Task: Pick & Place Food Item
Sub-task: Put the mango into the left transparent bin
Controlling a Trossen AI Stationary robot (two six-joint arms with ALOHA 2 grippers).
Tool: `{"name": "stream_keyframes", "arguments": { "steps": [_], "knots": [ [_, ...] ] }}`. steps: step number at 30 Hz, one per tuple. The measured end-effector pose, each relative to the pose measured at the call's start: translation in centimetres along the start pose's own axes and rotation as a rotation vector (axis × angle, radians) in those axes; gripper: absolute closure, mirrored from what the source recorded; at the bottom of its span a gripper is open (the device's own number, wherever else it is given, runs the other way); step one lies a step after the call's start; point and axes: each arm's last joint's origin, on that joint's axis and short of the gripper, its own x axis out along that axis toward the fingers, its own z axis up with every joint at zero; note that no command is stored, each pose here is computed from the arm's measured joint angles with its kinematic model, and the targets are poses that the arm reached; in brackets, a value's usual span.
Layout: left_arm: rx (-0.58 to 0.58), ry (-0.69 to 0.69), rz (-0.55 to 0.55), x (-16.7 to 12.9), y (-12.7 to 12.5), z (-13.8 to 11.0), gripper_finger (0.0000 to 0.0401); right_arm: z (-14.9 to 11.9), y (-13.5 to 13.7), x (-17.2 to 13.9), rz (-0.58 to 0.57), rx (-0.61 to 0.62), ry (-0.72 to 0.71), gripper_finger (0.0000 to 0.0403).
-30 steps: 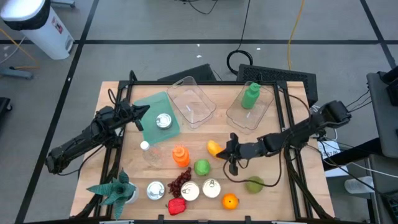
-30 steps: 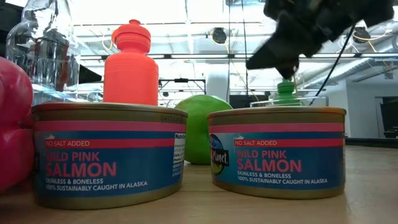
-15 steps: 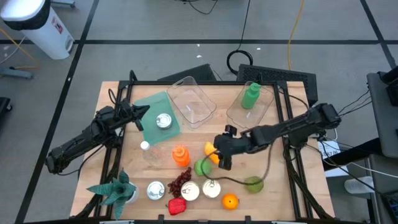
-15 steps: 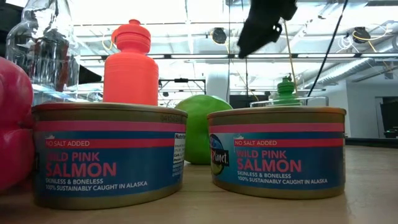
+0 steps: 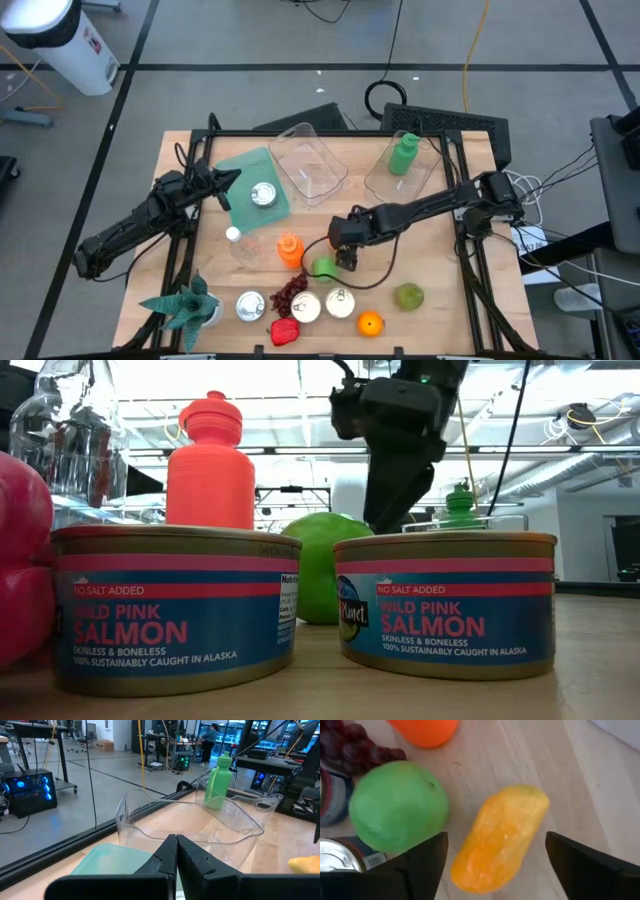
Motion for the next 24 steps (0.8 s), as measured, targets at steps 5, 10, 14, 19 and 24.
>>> {"name": "stream_keyframes", "arguments": {
  "steps": [5, 10, 14, 19, 24],
  "knots": [
    [0.0, 0.001, 0.0, 0.0, 0.0, 0.0, 0.0386, 0.2, -0.6, 0.8, 0.002, 0.052, 0.034, 0.0048],
    [-0.001, 0.002, 0.0, 0.0, 0.0, 0.0, 0.0387, 0.4, -0.8, 1.6, -0.007, 0.075, 0.034, 0.0046],
    [-0.002, 0.002, 0.0, 0.0, 0.0, 0.0, 0.0386, 0.3, -1.0, 2.4, -0.015, 0.089, 0.054, 0.0046],
    [-0.004, 0.003, 0.0, 0.0, 0.0, 0.0, 0.0386, -0.1, -1.3, 3.7, -0.041, 0.097, 0.116, 0.0046],
    [-0.004, 0.003, 0.0, 0.0, 0.0, 0.0, 0.0387, -0.8, -2.0, 4.5, -0.056, 0.087, 0.161, 0.0046]
  ]
}}
